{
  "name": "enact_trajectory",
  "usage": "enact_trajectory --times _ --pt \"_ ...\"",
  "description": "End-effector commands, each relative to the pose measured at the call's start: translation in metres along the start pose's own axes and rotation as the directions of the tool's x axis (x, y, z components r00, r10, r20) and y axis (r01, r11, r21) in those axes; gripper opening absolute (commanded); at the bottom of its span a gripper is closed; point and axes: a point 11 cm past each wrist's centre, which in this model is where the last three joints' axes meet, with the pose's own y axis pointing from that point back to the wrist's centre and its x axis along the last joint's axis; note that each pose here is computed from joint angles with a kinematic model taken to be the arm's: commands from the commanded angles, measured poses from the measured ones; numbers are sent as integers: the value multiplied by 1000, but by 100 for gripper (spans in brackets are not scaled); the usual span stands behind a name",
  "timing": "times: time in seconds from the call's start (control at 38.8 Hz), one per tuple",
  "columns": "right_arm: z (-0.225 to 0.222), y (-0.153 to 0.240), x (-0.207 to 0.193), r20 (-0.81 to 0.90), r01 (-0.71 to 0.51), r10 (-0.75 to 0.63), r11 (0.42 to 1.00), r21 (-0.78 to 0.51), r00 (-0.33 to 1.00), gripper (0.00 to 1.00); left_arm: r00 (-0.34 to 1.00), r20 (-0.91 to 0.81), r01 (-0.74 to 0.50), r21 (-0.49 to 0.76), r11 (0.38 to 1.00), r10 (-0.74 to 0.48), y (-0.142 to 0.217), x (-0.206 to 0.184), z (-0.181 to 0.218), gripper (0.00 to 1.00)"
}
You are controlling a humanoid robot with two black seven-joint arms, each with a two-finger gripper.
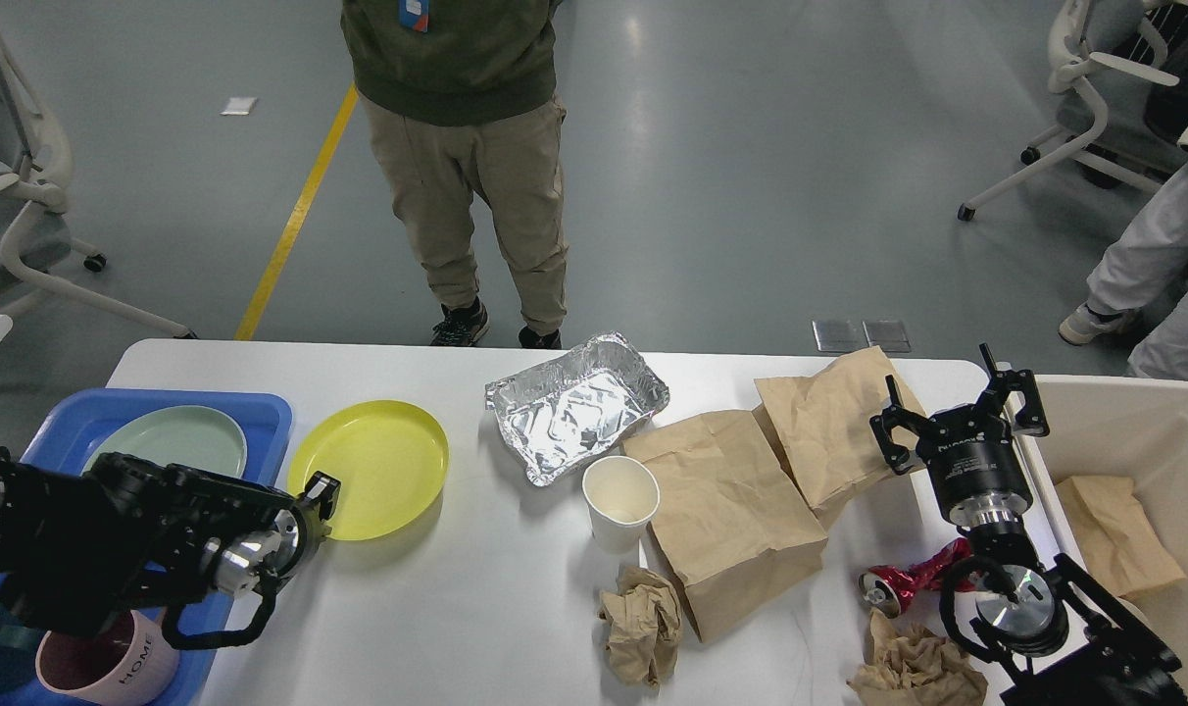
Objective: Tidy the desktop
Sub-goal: 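Lift the yellow plate onto the green plate on the tray, release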
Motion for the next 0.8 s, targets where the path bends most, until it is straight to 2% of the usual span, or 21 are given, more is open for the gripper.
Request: enact_trajectory --times 0.0,0.15,0.23,0.34,0.39,0.49,0.67,0.77 --pt "0 0 0 0 0 0 1000 0 1000 100 992 106 63 -10 998 -62 34 12 14 0" --pt "0 0 0 1 1 -1 1000 0 1000 100 937 335 87 55 995 -101 90 64 23 0" --pt "-1 0 0 -1 1 -1 1000 1 1000 100 866 474 135 88 987 -161 127 106 31 0" --pt "0 0 0 0 0 0 1000 0 1000 100 771 617 95 138 986 -160 159 164 36 0" --pt "0 0 0 1 1 -1 1000 0 1000 100 750 647 67 130 989 -136 162 186 35 0" --pt "0 0 0 0 0 0 1000 0 1000 100 763 638 31 125 992 -104 151 202 24 0" --pt "0 0 0 0 0 0 1000 0 1000 100 790 613 -80 110 991 -5 120 208 -4 0" --pt "0 0 0 1 1 -1 1000 0 1000 100 841 536 -155 112 981 72 88 200 -34 0"
